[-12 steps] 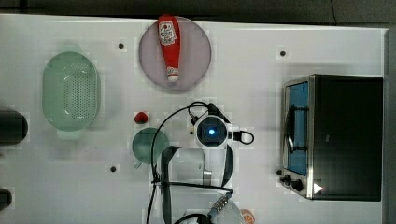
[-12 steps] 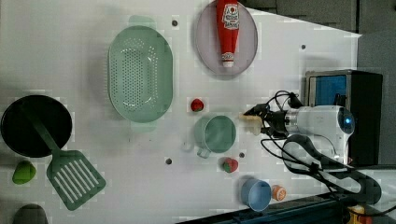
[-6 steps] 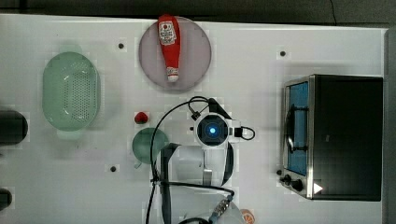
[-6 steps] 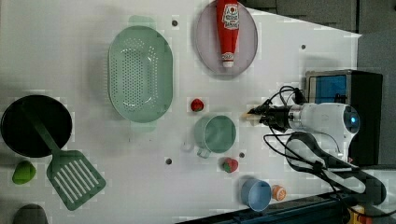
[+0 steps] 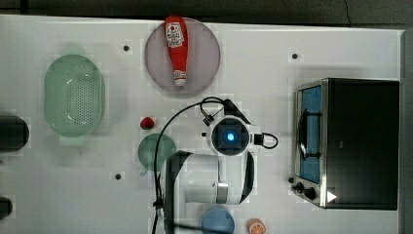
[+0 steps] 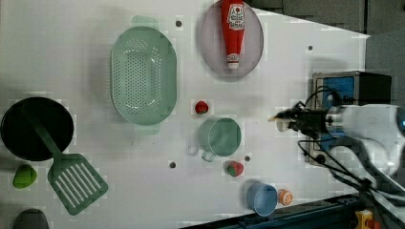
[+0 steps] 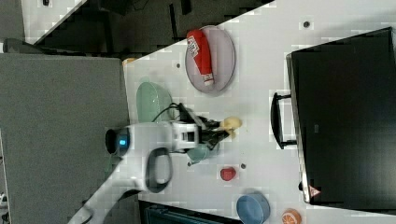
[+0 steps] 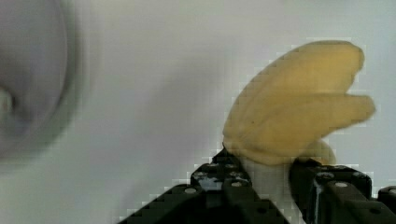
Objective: Pick banana from table and place on oven.
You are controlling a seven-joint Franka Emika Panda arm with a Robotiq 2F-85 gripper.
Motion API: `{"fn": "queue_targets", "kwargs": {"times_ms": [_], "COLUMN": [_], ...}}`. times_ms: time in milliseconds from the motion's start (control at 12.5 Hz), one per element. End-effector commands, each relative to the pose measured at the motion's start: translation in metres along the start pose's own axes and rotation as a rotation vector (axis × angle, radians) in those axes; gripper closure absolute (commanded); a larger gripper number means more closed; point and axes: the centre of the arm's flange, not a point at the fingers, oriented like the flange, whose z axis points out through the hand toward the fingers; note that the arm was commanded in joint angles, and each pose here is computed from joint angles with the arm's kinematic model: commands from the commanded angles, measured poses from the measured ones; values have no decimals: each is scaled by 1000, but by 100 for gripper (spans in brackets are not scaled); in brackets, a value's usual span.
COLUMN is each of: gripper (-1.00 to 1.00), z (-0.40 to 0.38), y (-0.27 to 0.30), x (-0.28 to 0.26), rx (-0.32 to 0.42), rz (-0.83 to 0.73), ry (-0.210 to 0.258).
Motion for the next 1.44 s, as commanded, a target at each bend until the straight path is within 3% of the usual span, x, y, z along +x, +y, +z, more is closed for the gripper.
{"fn": "queue_targets", "kwargs": {"times_ms": [80, 320, 480, 800, 960, 1200, 1440], "gripper": [43, 43, 43, 43, 43, 43, 43], "z": [-148, -240, -279, -288, -269, -228, -189], "y": [-6, 22, 43, 111, 151, 202, 232], "x": [10, 13, 32, 98, 138, 197, 235], "rx": [77, 40, 40, 39, 22, 8, -62], "rz": [13, 50, 82, 133, 75, -50, -143], "ry": [62, 13, 9, 1, 21, 105, 138]}}
